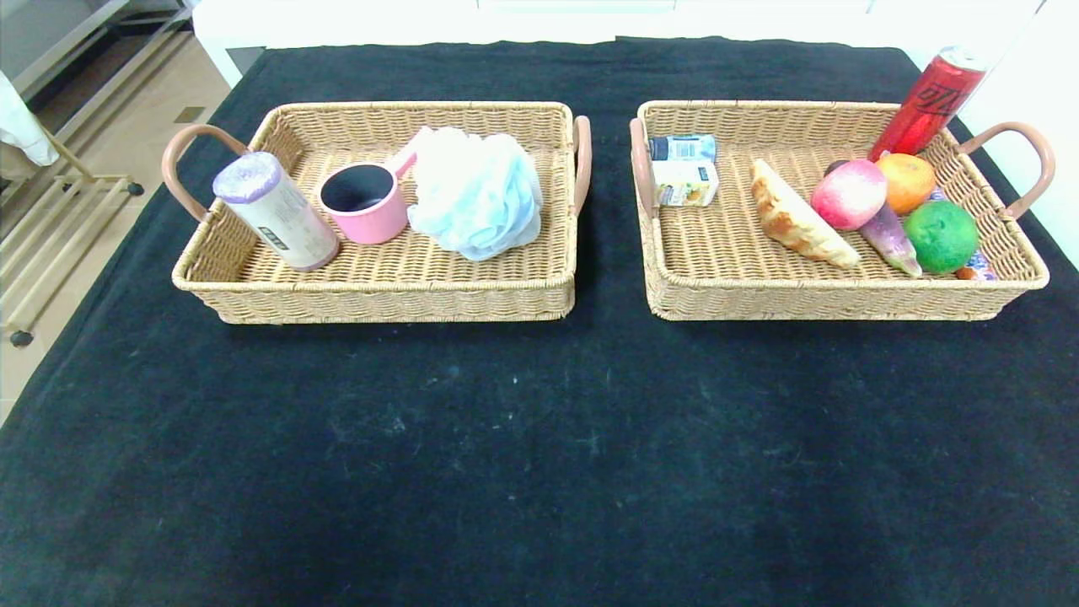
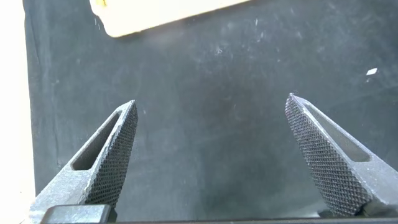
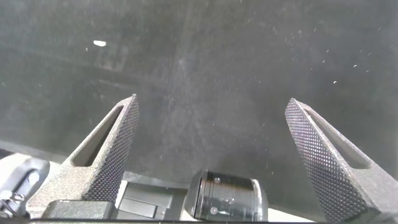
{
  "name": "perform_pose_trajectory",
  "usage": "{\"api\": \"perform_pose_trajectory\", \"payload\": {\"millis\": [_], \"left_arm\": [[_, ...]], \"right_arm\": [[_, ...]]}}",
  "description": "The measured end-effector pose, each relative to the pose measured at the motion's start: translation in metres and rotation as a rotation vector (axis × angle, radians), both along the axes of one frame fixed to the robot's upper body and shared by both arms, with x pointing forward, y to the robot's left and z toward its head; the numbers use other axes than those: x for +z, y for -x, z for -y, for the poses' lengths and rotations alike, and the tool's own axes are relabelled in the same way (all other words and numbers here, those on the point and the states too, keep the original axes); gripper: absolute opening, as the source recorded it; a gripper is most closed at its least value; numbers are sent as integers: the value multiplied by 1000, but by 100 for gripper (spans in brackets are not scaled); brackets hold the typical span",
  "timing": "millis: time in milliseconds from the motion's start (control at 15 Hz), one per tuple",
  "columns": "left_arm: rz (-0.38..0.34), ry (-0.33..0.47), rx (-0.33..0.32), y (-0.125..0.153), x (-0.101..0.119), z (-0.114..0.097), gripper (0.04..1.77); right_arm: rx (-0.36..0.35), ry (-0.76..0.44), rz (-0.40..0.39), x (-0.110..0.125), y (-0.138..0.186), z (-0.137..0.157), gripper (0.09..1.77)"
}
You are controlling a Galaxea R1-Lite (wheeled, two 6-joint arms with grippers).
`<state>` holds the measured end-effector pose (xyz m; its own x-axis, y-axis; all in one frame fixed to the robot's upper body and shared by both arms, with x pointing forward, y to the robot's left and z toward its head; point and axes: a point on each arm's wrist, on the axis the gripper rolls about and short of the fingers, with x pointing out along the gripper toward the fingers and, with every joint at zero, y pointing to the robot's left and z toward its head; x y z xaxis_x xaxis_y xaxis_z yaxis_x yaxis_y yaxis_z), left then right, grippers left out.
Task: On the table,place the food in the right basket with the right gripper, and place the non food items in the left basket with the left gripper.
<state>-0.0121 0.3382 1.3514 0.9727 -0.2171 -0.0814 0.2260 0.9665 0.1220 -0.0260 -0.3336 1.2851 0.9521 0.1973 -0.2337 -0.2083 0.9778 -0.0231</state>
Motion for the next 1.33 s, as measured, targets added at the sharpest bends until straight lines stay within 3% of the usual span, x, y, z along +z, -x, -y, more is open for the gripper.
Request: {"api": "perform_pose_trajectory", "payload": {"millis": [133,333,600,867,1067,1200,1333], "left_arm": [[-3,-2,33,2,-3,6,172],[12,6,30,6,-9,13,172],[75,-29,-7,14,-44,11,172],[210,-4,97,-19,-73,7,172],[271,7,135,-56,-109,7,172],[216,11,155,-73,-140,6,172],[80,12,173,-79,-165,6,172]], "right_arm": [[15,4,3,-6,0,0,171],[15,6,24,-9,1,-1,171],[23,2,168,-11,-4,-1,171],[-31,7,331,-18,-36,0,171],[-105,13,405,-51,-74,1,171],[-139,17,354,-80,-89,2,171],[-182,-24,217,-101,-93,3,171]]}}
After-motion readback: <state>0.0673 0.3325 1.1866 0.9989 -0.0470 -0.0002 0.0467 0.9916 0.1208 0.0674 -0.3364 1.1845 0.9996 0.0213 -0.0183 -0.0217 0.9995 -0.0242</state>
